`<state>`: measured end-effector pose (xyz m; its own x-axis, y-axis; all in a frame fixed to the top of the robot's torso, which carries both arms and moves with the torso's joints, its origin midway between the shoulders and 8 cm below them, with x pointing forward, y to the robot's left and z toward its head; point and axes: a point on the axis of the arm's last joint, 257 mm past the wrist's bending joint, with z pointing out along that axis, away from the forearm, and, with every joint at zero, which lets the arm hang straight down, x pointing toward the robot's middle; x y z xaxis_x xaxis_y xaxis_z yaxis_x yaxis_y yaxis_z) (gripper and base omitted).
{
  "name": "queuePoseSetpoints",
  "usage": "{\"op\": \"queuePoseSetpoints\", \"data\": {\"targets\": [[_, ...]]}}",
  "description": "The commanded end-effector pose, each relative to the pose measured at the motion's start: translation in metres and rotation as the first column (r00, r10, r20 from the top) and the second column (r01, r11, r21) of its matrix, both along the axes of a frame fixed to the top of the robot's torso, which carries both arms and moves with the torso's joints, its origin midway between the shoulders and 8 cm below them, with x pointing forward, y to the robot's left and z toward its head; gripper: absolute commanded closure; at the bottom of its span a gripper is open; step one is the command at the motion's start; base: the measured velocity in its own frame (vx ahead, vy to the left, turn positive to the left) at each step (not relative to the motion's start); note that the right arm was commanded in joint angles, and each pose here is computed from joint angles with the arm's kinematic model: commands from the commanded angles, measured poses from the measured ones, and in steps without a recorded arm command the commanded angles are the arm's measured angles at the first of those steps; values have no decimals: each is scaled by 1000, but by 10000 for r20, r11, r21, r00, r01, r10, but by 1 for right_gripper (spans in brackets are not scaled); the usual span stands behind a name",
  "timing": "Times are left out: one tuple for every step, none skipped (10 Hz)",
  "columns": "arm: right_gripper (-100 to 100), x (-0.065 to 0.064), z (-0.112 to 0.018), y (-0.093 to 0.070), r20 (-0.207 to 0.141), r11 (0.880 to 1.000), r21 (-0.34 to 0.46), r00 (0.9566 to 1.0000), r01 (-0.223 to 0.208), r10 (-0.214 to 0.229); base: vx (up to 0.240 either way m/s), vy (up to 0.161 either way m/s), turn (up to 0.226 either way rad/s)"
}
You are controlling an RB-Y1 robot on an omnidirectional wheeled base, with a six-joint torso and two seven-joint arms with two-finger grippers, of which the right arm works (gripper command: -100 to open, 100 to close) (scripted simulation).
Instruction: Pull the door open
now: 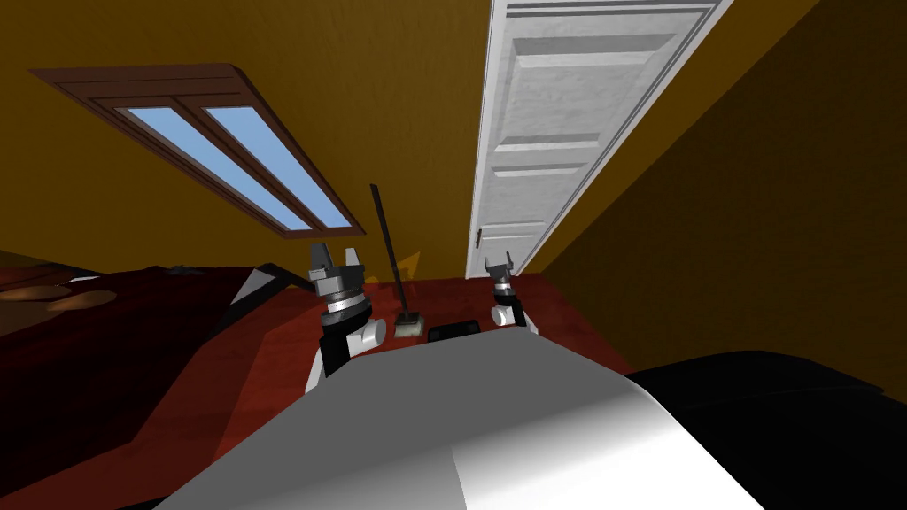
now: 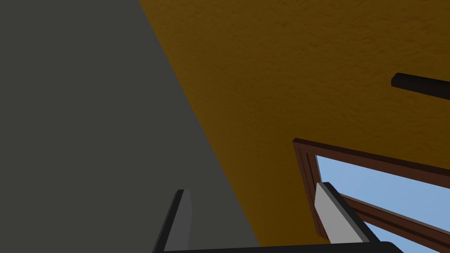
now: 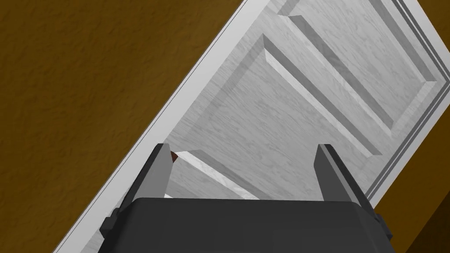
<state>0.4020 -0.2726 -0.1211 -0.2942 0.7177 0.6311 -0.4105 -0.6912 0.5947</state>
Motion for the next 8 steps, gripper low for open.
{"op": "queuePoseSetpoints", "data": {"targets": [[-100,3,-15,-2,-197,9987,479,9996,-169,179,88,-33,73],[-100,4,-23,-4,-318,9968,758,9991,-253,278,89,-34,72],[-100,5,-32,-5,-437,9941,1036,9983,-327,374,89,-39,75],[-100,6,-41,-7,-552,9906,1313,9974,-390,466,93,-41,69],[-100,7,-49,-9,-665,9863,1588,9963,-442,553,93,-48,63],[-100,7,-58,-11,-775,9813,1861,9950,-483,637,95,-49,82],[-100,7,-66,-13,-882,9757,2131,9935,-514,716,101,-46,75],[-100,7,-75,-15,-987,9694,2398,9920,-534,790,91,-45,74]]}}
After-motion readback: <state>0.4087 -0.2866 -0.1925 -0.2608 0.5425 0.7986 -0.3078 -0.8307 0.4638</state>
